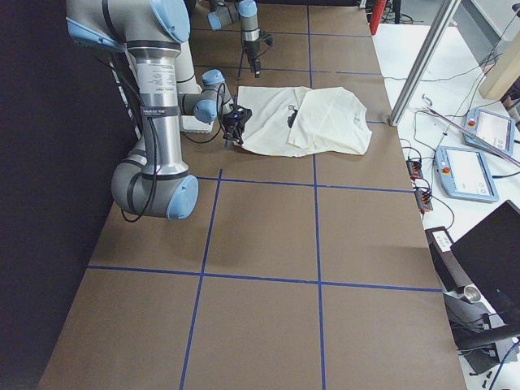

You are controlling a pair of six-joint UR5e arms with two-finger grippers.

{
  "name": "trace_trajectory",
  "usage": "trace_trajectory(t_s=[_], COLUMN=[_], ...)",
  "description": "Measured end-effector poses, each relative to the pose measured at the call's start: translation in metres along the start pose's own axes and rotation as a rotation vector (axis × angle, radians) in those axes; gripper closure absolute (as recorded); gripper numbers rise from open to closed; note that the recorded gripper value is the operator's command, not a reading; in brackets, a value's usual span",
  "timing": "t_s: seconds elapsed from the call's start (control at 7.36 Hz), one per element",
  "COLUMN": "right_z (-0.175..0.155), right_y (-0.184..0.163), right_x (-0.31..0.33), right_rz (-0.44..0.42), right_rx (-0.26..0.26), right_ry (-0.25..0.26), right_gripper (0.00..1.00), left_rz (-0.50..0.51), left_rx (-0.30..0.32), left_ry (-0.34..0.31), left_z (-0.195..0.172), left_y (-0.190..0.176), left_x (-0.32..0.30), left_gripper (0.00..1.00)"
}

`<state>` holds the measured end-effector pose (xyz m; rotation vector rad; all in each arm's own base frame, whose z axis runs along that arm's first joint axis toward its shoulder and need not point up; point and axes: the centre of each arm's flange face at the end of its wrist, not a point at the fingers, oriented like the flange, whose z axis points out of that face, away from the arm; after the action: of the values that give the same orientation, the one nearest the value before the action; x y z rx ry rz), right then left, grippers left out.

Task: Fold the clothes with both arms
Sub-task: 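Move the left gripper to the other hem corner and grasp both hem corners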

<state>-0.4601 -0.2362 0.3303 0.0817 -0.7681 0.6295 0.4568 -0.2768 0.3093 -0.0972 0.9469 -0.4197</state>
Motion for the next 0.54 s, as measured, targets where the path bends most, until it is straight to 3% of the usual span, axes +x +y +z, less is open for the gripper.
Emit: trace_trajectory(t_s=[0.54], right_z=[0.001], right_y=[-0.003], right_x=[-0.001], right_rz=[-0.013], right_rx=[0.005], right_ry=[-0.001], right_gripper=[1.0], left_rz=[0.005], left_rx=[-0.059], left_ry=[-0.066], left_z=[0.035], left_y=[0.05], left_x=[-0.014], left_gripper=[0.29])
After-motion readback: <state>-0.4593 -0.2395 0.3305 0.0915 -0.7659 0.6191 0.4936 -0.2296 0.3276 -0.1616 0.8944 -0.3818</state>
